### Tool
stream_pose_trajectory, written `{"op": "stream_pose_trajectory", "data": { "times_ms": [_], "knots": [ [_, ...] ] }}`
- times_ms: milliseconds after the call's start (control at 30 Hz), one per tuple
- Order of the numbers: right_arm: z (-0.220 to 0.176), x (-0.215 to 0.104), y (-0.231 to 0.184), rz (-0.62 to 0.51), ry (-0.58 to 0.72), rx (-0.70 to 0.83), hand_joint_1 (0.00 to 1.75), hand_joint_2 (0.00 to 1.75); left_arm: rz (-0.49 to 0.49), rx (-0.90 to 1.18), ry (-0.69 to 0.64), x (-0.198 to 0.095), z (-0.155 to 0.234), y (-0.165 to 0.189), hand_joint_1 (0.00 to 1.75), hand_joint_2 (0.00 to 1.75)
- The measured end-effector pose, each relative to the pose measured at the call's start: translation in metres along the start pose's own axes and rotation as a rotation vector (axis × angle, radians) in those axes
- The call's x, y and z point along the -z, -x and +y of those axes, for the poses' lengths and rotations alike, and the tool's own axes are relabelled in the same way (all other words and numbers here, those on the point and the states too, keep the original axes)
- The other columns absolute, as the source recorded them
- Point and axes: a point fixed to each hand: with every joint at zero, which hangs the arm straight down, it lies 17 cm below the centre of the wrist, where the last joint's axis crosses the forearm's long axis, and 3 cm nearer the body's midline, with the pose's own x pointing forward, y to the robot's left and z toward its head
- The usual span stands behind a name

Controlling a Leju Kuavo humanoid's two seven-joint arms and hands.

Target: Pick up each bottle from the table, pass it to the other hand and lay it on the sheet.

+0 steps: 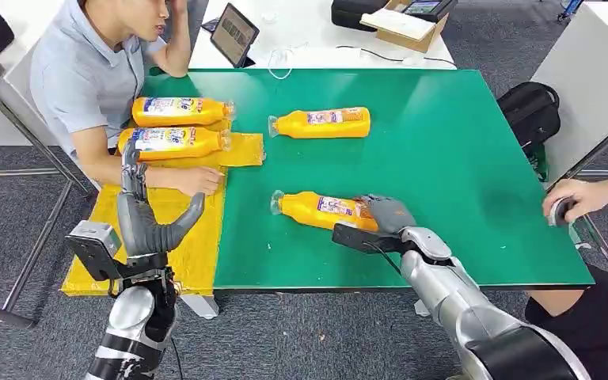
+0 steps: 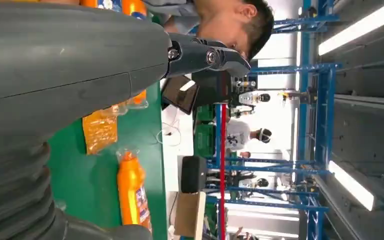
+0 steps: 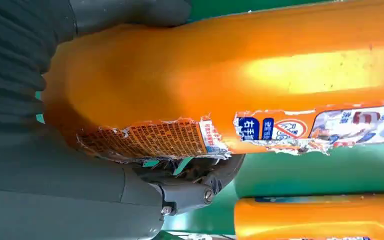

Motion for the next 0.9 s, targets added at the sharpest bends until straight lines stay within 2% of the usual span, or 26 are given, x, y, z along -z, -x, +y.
{"op": "stream_pose_trajectory", "data": {
  "times_ms": [167,300,400,733,900],
  "knots": [
    [-0.001,-0.009,-0.025,-0.104,0.132,0.154,1.75,1.75,0.035,-0.045,-0.023,-0.01,0.005,0.006,0.0,1.75],
    [-0.011,-0.021,-0.058,-0.174,0.302,0.409,1.75,1.75,0.064,-0.096,-0.089,-0.023,0.015,0.011,0.0,1.75],
    [-0.038,-0.033,-0.073,-0.191,0.478,0.582,1.75,1.75,0.099,-0.112,-0.126,-0.038,0.02,0.018,0.0,1.75],
    [-0.076,-0.06,-0.09,-0.258,0.664,0.674,1.75,1.75,0.16,-0.148,-0.14,-0.057,0.018,0.027,0.0,1.75],
    [-0.102,-0.086,-0.107,-0.328,0.788,0.723,1.75,1.75,0.214,-0.229,-0.024,-0.082,-0.014,0.029,0.0,1.75]
  ]
}}
